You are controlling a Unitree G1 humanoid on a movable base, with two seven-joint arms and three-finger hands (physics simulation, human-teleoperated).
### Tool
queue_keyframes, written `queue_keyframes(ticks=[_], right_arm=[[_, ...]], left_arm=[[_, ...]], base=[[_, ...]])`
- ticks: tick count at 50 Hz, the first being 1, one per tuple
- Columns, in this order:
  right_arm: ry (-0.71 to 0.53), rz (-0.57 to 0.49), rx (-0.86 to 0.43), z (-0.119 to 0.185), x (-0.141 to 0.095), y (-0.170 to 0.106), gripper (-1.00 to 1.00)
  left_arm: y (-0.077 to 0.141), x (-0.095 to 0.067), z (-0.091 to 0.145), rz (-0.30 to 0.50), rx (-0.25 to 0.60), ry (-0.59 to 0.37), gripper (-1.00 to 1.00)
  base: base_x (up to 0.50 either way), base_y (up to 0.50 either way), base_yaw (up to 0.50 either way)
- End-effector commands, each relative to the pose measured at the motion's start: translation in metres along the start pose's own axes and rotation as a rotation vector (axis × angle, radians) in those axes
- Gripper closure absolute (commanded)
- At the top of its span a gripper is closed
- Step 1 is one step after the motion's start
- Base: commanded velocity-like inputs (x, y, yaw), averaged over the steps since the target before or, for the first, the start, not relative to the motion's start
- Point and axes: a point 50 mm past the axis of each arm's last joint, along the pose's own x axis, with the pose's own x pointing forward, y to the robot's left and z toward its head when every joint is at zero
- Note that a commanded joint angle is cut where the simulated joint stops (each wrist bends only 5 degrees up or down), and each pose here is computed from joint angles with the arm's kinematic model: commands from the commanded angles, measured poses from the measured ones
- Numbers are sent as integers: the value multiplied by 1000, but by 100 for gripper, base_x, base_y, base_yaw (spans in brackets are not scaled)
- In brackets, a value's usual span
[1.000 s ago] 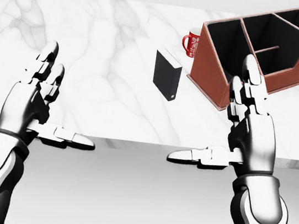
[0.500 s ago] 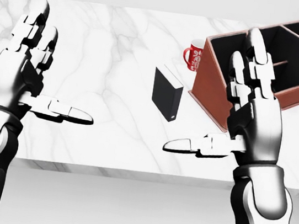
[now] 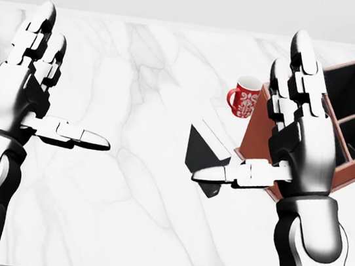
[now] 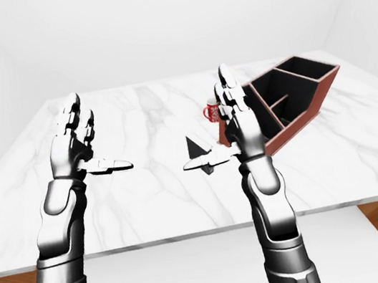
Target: Pick up the book and place it in the left compartment of the caddy.
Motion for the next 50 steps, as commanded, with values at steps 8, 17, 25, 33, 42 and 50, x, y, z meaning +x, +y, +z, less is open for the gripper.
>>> queue_keyframes(ticks=[8, 17, 25, 33, 42, 50], right_arm=[[3, 10, -10, 0, -2, 0, -100], [3, 16, -15, -1, 1, 4, -100], [3, 15, -12, -1, 2, 3, -100], [10, 12, -9, -3, 3, 3, -100], [4, 17, 2, -1, 1, 3, -100], [16, 18, 6, -4, -1, 5, -100]], left_arm=[[-1, -4, 0, 10, -5, -6, -100], [0, -4, 1, 12, -2, -7, -100], [0, -4, 0, 12, -2, -4, -100], [0, -4, -2, 11, -3, 4, -100], [-1, -6, -3, 10, -4, 8, -100], [0, -6, -3, 11, -5, 7, -100]], base=[[40, 8, 0], [13, 1, 0], [0, 0, 0], [0, 0, 0], [38, 0, 0], [7, 0, 0]])
